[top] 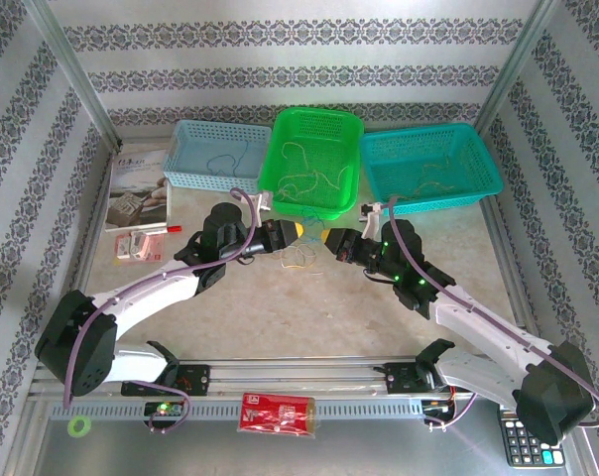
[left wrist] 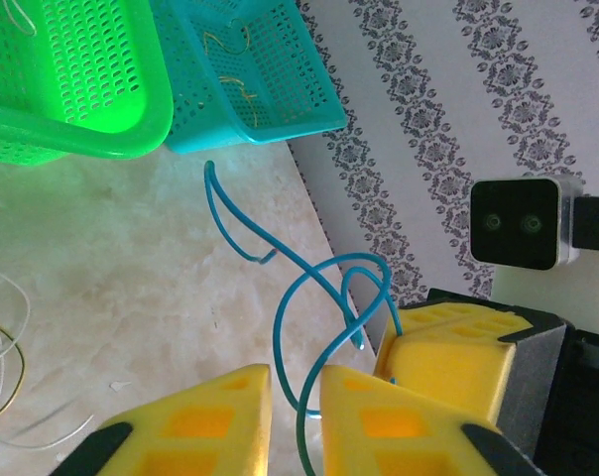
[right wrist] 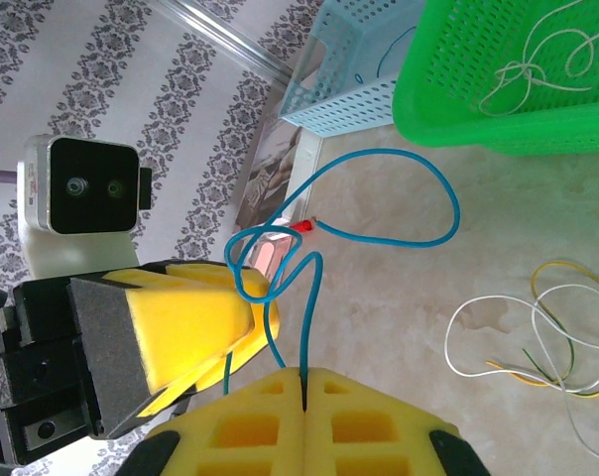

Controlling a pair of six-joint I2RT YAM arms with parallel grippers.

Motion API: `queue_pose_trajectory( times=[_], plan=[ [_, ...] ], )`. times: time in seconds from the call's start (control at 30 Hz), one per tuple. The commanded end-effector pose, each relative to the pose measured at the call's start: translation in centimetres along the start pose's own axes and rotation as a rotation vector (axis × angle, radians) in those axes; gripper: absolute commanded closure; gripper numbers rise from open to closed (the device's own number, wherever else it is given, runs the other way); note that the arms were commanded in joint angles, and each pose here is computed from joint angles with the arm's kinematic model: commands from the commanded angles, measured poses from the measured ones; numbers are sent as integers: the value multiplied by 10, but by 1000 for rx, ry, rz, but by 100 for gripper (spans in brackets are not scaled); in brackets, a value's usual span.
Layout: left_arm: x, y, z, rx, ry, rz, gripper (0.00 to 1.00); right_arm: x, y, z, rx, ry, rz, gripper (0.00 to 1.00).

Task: Untangle the cables

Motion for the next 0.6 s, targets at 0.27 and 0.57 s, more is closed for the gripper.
queue_pose_trajectory(
  times=[0.27, 0.57],
  plan=[
    [12, 21, -38, -57, -78, -73, 96, 0, 5, -23, 9, -73, -55, 100],
    [25, 42, -77, -62, -194, -130, 100, -4, -7, -65, -11, -184, -26, 100]
  ],
)
Point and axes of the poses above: each hand's point on the last joint's axis, 136 mm out from that joint toward the fingers, its own x axis back along the fingers, its own z axis along the line the jaws close on, y = z × x, the point moved 4 cm from there along x, back along the fingers, and after that the axes turned 2 degrees about -x, right-handed, at the moved point
